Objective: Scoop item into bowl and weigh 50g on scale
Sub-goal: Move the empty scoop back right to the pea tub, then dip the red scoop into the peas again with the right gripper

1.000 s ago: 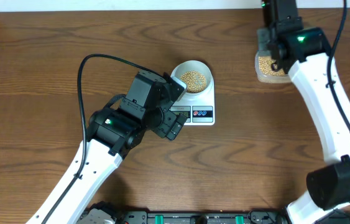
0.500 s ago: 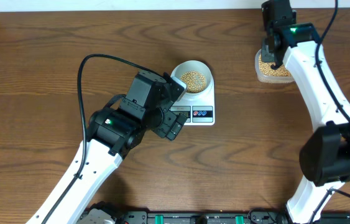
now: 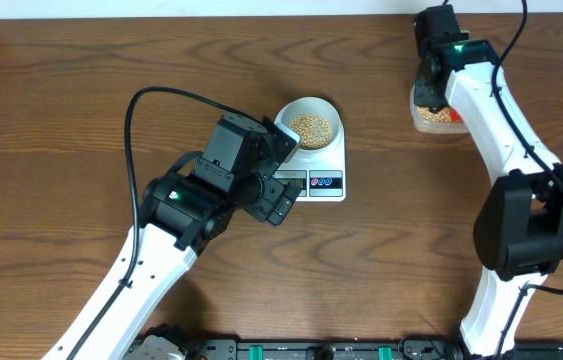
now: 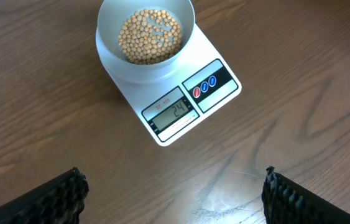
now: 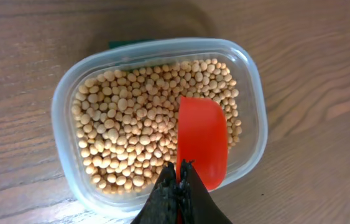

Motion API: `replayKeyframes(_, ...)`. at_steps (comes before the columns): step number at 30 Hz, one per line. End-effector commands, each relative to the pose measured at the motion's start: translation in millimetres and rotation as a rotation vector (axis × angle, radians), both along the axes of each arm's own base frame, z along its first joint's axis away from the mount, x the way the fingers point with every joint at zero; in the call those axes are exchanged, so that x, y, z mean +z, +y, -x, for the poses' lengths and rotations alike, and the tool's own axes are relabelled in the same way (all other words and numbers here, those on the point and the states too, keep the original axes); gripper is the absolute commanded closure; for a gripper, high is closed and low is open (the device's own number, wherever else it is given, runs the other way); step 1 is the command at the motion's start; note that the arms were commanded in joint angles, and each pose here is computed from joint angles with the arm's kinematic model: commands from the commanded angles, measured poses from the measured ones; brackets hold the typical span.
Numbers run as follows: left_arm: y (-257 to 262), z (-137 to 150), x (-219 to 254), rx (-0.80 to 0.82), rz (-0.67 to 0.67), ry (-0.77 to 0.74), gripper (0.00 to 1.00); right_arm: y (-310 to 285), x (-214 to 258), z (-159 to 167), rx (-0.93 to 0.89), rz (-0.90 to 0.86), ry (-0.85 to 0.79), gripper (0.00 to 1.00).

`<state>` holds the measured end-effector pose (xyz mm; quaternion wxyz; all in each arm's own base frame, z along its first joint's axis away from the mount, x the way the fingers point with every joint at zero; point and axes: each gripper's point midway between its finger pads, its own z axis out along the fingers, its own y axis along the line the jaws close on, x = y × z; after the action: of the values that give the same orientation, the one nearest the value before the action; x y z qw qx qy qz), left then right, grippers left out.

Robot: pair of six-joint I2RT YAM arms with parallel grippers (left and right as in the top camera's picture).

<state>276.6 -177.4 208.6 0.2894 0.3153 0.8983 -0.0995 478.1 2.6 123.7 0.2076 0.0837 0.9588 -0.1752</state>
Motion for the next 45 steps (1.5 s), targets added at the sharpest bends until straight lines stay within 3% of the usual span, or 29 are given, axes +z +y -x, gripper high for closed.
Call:
replayKeyframes(1,-2,-1,1,-0.019,0.002,-0.002,0.08,-12,-6,-2,-0.050,-0.074,-0.006,0.99)
replayKeyframes(10,-2,-1,1,-0.019,0.002,-0.002,0.08,-14,-17,-5,-0.011,-0.248,0.012,0.99)
replayKeyframes(26,-2,-1,1,-0.019,0.002,-0.002,0.08,9,-52,5,0.045,-0.397,0.058,0.99)
replayKeyframes(45,-2,-1,1,-0.019,0.002,-0.002,0.08,17,-36,-2,0.122,-0.788,0.000,0.99)
